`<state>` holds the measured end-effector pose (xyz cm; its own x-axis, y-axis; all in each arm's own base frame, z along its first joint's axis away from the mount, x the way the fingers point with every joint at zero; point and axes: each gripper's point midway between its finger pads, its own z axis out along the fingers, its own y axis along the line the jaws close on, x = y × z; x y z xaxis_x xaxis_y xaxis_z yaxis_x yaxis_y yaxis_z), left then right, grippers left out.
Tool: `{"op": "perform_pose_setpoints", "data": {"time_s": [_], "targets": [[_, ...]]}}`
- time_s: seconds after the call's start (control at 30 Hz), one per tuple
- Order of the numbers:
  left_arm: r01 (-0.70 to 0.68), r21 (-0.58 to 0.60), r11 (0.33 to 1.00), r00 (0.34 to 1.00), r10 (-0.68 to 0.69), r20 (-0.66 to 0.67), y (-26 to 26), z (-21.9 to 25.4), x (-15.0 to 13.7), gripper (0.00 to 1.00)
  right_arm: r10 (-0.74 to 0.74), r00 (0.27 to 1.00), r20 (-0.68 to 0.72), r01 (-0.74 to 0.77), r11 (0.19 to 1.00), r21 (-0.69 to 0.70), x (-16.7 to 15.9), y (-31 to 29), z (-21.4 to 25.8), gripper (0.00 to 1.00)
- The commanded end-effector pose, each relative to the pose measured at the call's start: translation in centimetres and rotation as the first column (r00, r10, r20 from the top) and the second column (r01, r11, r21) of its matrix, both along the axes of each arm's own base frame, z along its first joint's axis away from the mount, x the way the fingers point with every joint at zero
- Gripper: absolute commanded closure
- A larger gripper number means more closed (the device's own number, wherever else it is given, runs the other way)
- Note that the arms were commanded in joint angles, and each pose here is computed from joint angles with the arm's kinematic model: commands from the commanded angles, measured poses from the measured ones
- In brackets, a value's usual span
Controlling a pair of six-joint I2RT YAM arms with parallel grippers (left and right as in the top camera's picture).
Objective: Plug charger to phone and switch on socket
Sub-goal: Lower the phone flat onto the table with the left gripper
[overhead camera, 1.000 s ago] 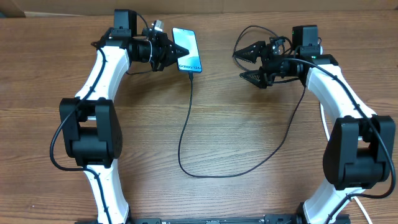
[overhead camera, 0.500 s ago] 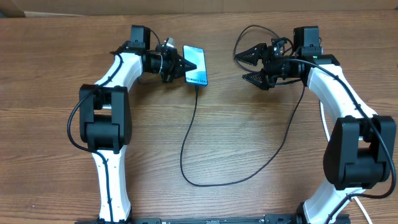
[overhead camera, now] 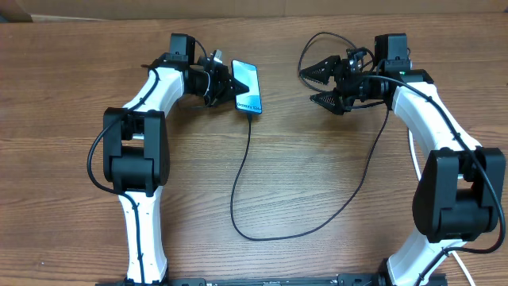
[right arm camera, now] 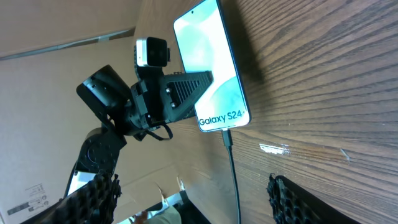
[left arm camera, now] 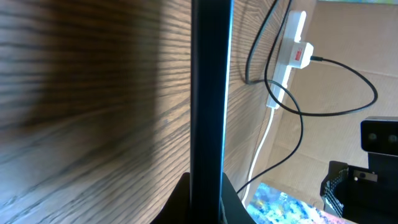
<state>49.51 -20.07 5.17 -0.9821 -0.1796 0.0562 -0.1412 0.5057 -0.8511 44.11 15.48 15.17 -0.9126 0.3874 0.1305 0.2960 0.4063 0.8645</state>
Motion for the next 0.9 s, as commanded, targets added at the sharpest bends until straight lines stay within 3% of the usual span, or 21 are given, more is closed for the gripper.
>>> {"op": "perform_pose_setpoints", "data": {"time_s": [0.0, 0.1, 0.37, 0.87], "targets": [[0.065, -0.07, 0.995, 0.997, -0.062, 0.047, -1.5, 0.4, -0.1, 0.96, 0.001, 0.999, 0.033, -0.001, 1.0, -0.005, 0.0, -0.1, 1.1, 0.22], [0.098, -0.137, 0.986, 0.993, -0.088, 0.079, -2.1, 0.7, 0.0, 0.96, 0.001, 0.999, 0.033, -0.001, 1.0, -0.005, 0.0, -0.1, 1.1, 0.23], [0.08, -0.109, 0.991, 0.995, -0.074, 0.062, -1.9, -0.9, 0.3, 0.96, 0.001, 0.999, 0.033, -0.001, 1.0, -0.005, 0.0, -0.1, 1.1, 0.23], [0.041, 0.041, 0.998, 0.997, -0.044, 0.062, -1.6, -3.2, 0.6, 0.96, 0.001, 1.0, 0.029, -0.001, 1.0, -0.005, -0.1, -0.1, 1.0, 0.23]]}}
